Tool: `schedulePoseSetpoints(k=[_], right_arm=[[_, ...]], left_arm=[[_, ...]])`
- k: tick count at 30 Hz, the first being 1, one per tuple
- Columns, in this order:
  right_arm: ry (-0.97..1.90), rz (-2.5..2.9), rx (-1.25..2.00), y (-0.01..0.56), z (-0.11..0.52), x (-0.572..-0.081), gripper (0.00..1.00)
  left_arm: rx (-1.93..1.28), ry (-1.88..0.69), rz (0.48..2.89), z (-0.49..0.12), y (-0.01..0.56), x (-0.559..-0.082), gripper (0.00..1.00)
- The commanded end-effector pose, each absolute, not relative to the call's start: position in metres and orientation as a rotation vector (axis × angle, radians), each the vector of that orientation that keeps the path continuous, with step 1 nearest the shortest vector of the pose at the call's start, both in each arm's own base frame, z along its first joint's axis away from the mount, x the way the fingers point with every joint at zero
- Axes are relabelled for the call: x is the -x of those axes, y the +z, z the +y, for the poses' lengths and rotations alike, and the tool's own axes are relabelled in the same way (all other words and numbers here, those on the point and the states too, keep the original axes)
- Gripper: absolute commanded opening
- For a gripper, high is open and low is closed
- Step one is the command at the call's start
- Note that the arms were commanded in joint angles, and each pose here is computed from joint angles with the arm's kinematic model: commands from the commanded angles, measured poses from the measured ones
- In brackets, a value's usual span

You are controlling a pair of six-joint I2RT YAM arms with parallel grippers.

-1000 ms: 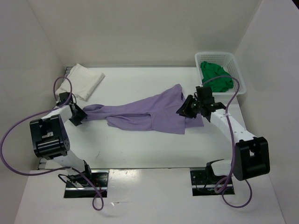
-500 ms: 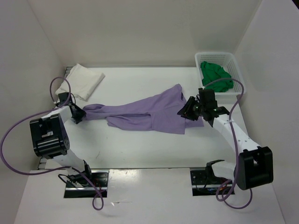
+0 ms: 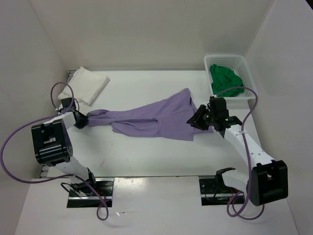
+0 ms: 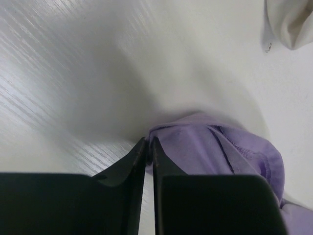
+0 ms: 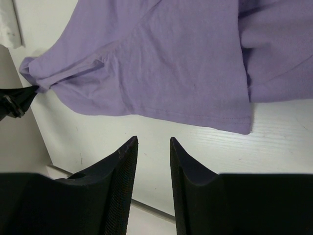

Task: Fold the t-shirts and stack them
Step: Flatten out the tshirt

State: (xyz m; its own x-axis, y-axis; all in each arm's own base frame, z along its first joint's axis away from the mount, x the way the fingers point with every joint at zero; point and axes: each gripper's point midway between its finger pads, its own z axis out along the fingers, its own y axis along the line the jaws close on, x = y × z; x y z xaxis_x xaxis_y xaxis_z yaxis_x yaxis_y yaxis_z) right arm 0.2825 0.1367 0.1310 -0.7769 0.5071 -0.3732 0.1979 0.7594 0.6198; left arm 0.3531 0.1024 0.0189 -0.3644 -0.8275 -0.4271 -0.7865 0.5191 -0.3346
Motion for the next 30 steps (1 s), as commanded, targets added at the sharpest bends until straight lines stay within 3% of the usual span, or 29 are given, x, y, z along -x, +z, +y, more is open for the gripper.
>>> schedulePoseSetpoints(k=[1, 5, 14, 18, 30], right_arm=[[0.753, 2.405, -0.557, 0.132, 0.134, -0.277, 0.38], [0.712, 2.443, -0.683, 0.115, 0.128, -0.265, 0.38], [0.502, 2.501, -0.925, 0.063, 0.113, -0.232, 0.25], [0.383, 2.437, -1.004, 0.054, 0.096, -0.241, 0.42], [0.208, 2.503, -0.992, 0.013, 0.088, -0.259, 0.41]], left_arm=[[1.348, -0.077, 2.214, 0.106, 0.012, -0.35, 0.14], [1.35, -0.004, 2.232, 0.113, 0.013, -0.344, 0.0], [1.259, 0.019, 2.228, 0.117, 0.036, -0.344, 0.0], [1.208, -0.037, 2.22, 0.111, 0.049, -0.348, 0.0], [1.14, -0.12, 2.252, 0.087, 0.053, -0.353, 0.0]])
